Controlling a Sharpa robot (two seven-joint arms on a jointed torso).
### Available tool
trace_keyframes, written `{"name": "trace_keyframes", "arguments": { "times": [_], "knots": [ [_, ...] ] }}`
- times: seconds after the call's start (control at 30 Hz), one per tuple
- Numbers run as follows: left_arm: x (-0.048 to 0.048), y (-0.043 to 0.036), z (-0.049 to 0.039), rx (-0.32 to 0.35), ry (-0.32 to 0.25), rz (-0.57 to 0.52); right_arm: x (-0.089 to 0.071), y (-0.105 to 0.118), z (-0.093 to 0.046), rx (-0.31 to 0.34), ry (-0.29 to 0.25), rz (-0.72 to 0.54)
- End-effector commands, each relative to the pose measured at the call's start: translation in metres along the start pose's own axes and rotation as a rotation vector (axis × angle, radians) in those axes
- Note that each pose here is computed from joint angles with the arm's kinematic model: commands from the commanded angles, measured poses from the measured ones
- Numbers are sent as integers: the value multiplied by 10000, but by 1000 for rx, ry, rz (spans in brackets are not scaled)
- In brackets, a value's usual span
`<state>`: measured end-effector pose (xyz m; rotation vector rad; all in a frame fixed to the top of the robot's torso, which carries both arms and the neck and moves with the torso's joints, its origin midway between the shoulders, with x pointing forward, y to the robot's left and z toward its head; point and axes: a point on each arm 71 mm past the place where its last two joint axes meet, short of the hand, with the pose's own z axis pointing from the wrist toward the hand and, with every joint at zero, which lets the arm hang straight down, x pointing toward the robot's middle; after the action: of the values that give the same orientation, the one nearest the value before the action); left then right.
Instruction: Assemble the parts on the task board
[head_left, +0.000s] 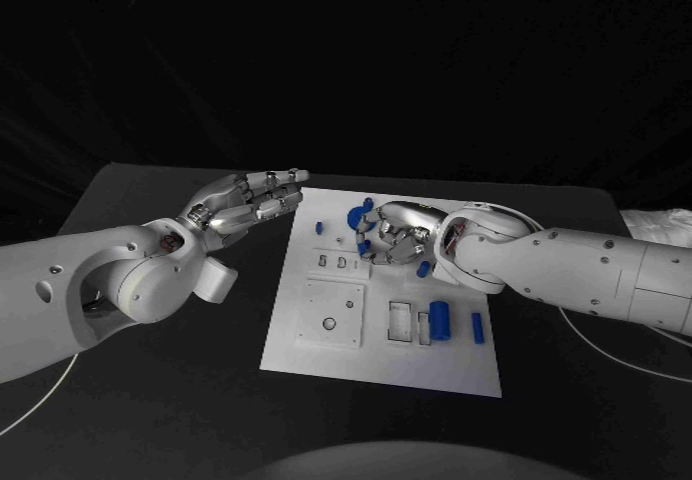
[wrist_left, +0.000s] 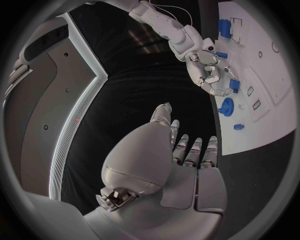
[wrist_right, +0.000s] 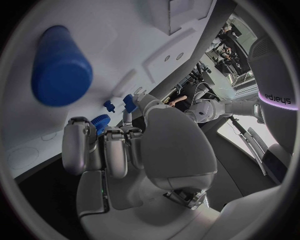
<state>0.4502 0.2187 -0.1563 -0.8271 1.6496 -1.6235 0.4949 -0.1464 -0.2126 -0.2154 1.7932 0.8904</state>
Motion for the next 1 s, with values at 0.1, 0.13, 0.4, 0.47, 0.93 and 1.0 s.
{"name": "trace_keyframes", "arguments": {
  "times": [0.1, 0.13, 0.4, 0.47, 0.93, 1.0],
  "knots": [
    [20, -10, 7, 8, 16, -2, 59, 12, 21, -6, 42, -19],
    [20, -10, 7, 8, 16, -2, 63, 13, 24, -7, 43, -19],
    [21, -10, 6, 7, 17, -2, 91, 12, 40, -5, 56, -18],
    [21, -10, 6, 7, 17, -2, 96, 11, 43, -4, 58, -17],
    [24, -7, 7, 4, 20, -3, 117, 7, 47, 0, 71, -21],
    [22, -6, 8, 3, 20, -3, 118, 6, 46, 0, 72, -22]
  ]
}}
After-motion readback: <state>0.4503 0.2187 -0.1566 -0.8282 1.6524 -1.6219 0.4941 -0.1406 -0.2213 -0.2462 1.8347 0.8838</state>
